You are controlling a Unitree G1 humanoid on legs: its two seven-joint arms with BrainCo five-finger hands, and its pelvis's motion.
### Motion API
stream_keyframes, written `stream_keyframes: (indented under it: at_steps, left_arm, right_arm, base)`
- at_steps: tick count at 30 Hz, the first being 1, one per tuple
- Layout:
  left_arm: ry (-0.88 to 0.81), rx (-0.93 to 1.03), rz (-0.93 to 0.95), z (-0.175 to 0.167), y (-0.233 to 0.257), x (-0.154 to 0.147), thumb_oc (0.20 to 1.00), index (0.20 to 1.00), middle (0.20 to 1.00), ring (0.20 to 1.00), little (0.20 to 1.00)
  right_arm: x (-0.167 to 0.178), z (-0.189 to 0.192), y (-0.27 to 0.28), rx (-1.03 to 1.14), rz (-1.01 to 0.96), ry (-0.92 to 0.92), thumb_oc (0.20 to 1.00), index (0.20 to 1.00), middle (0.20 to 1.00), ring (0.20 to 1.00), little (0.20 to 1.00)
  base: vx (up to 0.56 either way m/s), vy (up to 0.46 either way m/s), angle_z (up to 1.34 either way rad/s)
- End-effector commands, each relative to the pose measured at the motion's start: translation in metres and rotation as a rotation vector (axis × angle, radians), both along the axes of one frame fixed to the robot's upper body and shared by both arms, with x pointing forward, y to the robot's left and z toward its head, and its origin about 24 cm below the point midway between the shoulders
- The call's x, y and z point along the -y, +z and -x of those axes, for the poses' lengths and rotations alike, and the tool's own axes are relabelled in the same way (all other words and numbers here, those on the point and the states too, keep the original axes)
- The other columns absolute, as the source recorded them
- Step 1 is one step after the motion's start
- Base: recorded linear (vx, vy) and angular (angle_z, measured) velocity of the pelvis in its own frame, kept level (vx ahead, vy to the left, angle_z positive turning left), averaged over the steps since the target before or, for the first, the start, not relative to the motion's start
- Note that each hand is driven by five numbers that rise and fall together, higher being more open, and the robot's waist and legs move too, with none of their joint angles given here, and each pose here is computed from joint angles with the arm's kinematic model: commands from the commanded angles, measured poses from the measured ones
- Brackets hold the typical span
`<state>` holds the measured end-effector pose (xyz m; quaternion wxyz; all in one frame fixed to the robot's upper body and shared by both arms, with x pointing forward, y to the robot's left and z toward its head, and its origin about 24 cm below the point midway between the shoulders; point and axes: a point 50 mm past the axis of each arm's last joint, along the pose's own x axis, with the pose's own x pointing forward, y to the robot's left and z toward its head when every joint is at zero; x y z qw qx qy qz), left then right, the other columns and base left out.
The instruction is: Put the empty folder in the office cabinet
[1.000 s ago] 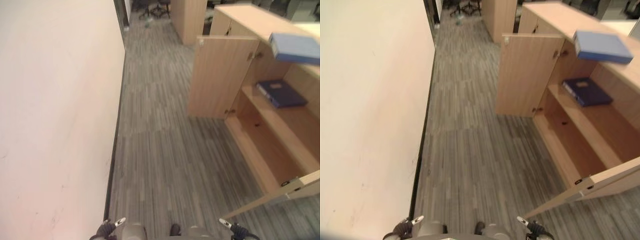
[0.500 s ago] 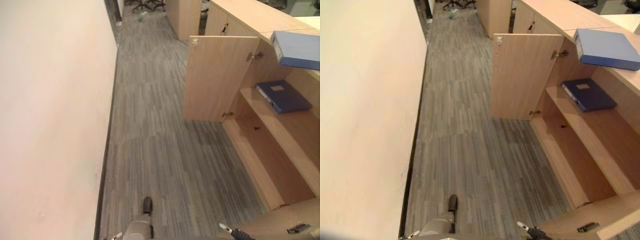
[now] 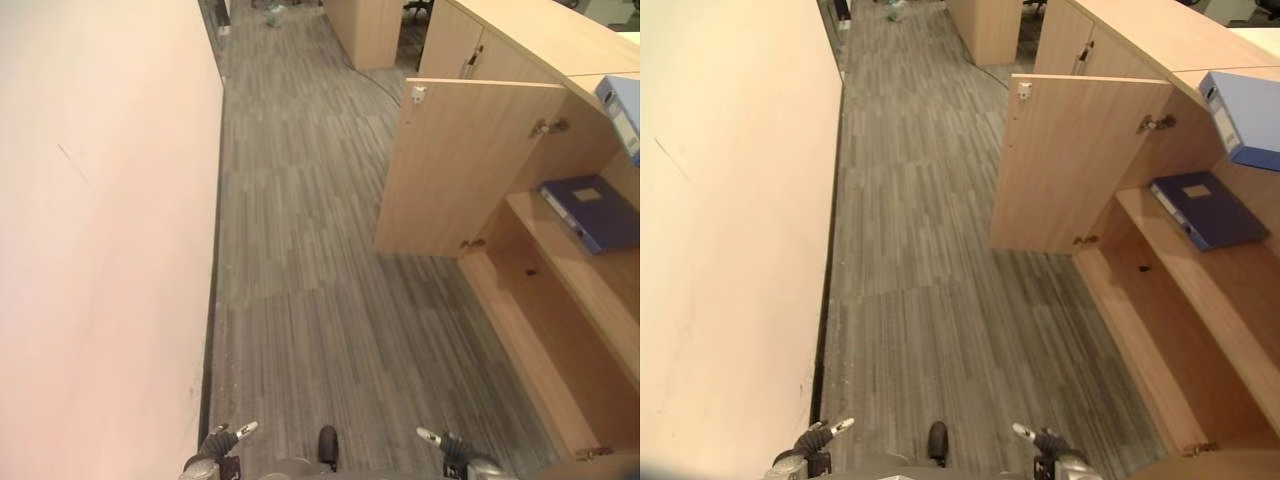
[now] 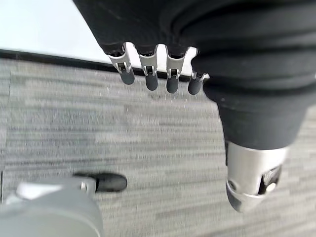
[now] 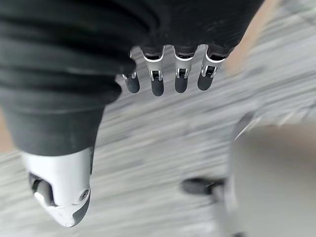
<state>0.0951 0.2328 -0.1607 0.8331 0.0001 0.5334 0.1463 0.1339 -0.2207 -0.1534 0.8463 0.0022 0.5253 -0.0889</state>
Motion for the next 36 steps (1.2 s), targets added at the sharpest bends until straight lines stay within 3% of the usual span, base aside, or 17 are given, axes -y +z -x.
stream_keyframes:
  at_steps: [1, 6, 14, 26, 36]
  left_arm:
    - [-0.013, -0.003, -0.039, 0.008, 0.003, -0.016, 1.0, 1.0, 1.0, 1.0, 1.0]
    - [-0.06, -0.024, -0.027, 0.011, 0.001, -0.01, 1.0, 1.0, 1.0, 1.0, 1.0]
    - [-0.056, -0.082, -0.008, 0.029, -0.005, -0.004, 1.0, 1.0, 1.0, 1.0, 1.0]
    - [-0.127, -0.046, -0.03, 0.009, -0.001, -0.005, 1.0, 1.0, 1.0, 1.0, 1.0]
    - [-0.034, 0.105, -0.027, -0.016, 0.009, -0.008, 1.0, 1.0, 1.0, 1.0, 1.0]
  right_arm:
    - [0.007, -0.012, 0.006, 0.054, 0.027, 0.028, 1.0, 1.0, 1.0, 1.0, 1.0]
    - [0.009, -0.032, 0.015, 0.122, 0.023, 0.017, 1.0, 1.0, 1.0, 1.0, 1.0]
    - [0.003, -0.024, 0.01, 0.066, 0.049, 0.136, 1.0, 1.0, 1.0, 1.0, 1.0]
    - [0.026, 0.03, -0.003, -0.105, 0.096, 0.05, 1.0, 1.0, 1.0, 1.0, 1.0]
    - [0.045, 0.054, -0.003, -0.151, 0.144, -0.061, 1.0, 1.0, 1.0, 1.0, 1.0]
  base:
    - [0.04, 0.066, -0.15]
    - [0.15, -0.017, 0.23]
    - [0.28, -0.114, 0.24]
    - [0.21, -0.191, 0.19]
    - [0.13, -0.007, -0.34]
